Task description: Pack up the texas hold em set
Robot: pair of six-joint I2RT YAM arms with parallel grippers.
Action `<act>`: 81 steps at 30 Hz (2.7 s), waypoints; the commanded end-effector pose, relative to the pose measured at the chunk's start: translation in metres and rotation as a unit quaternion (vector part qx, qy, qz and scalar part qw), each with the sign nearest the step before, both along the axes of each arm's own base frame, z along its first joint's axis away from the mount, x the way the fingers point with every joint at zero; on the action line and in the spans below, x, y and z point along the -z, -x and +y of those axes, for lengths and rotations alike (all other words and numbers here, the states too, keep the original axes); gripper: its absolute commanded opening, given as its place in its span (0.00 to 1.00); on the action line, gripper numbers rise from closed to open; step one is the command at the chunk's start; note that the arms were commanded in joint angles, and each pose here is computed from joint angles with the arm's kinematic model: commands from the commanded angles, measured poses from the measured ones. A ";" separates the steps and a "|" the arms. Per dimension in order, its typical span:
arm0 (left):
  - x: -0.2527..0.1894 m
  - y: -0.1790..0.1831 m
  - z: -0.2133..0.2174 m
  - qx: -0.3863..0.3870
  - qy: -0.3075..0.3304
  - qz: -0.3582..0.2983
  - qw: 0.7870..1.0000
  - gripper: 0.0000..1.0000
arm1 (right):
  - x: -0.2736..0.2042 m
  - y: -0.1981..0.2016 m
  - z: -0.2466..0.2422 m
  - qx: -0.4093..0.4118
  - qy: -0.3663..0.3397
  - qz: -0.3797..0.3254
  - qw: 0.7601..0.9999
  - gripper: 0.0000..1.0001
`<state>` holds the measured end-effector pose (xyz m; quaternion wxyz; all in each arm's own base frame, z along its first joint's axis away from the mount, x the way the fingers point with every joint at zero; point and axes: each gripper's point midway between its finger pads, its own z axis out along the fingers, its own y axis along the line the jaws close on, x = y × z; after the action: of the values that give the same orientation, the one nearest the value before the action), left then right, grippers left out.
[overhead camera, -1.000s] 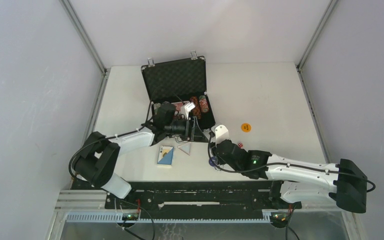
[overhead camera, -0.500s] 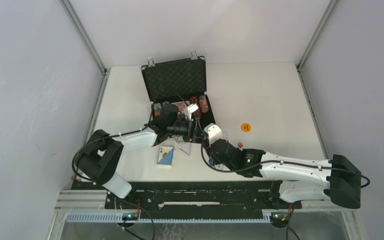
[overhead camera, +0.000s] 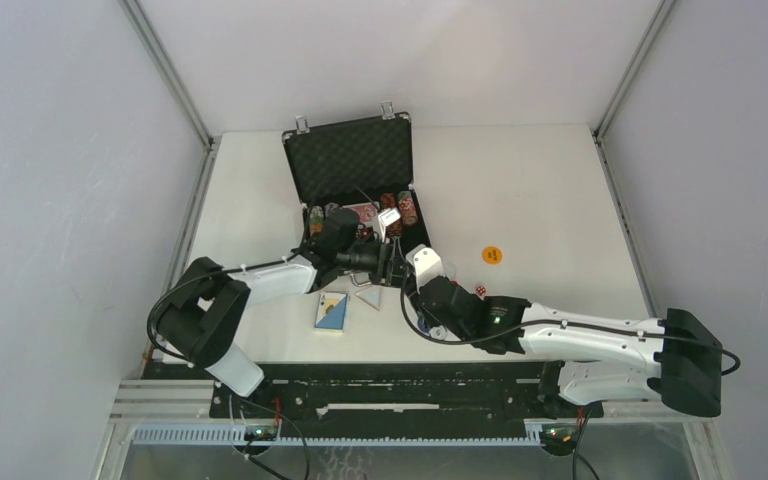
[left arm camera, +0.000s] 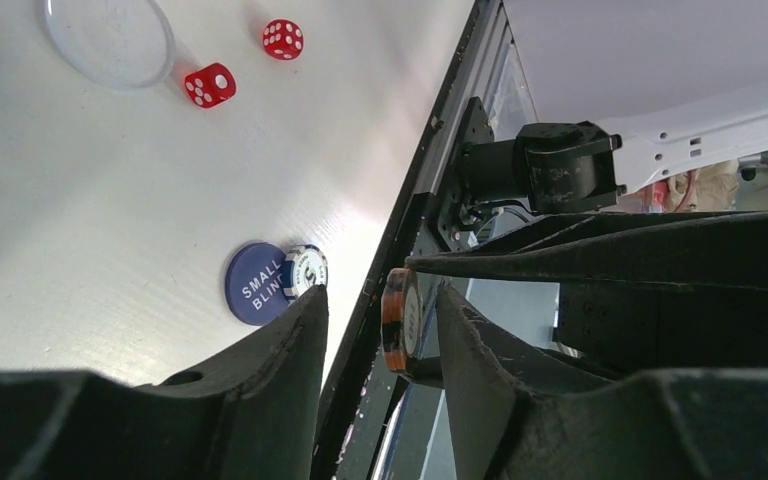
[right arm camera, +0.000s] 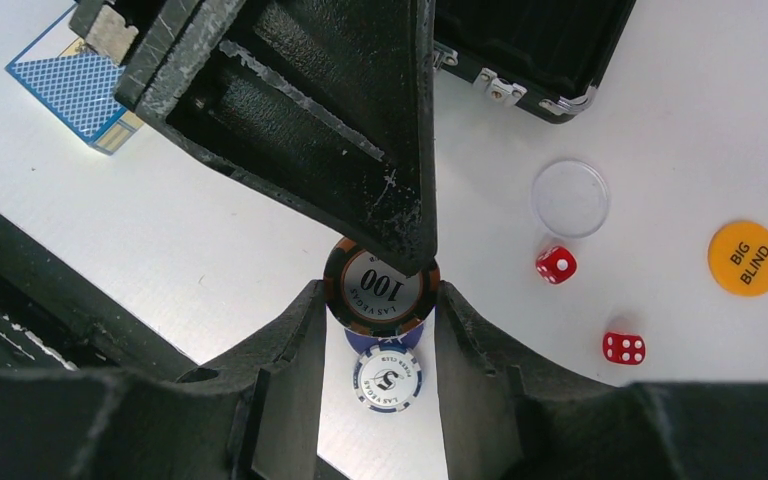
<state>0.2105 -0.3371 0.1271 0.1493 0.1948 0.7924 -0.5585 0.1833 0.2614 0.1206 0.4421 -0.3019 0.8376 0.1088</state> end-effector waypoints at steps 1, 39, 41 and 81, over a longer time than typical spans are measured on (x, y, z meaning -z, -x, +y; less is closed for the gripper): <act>-0.018 0.003 -0.008 0.017 0.029 -0.003 0.999 0.48 | -0.028 -0.010 0.016 0.002 -0.034 -0.030 0.999 0.36; -0.012 0.012 -0.007 0.037 0.032 0.009 0.999 0.24 | -0.034 -0.028 0.003 0.026 -0.030 -0.041 0.998 0.36; -0.012 0.014 -0.007 0.042 0.034 0.013 0.998 0.22 | -0.034 -0.028 0.004 0.025 -0.031 -0.040 0.998 0.36; -0.050 -0.053 0.009 0.067 -0.083 -0.239 0.965 0.00 | -0.069 -0.003 -0.073 0.095 -0.109 -0.062 0.988 0.80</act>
<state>0.2364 -0.3393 0.1467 0.2078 0.3001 0.7858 -0.4993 0.1873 0.2044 0.1896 0.5258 -0.2087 0.8125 0.1408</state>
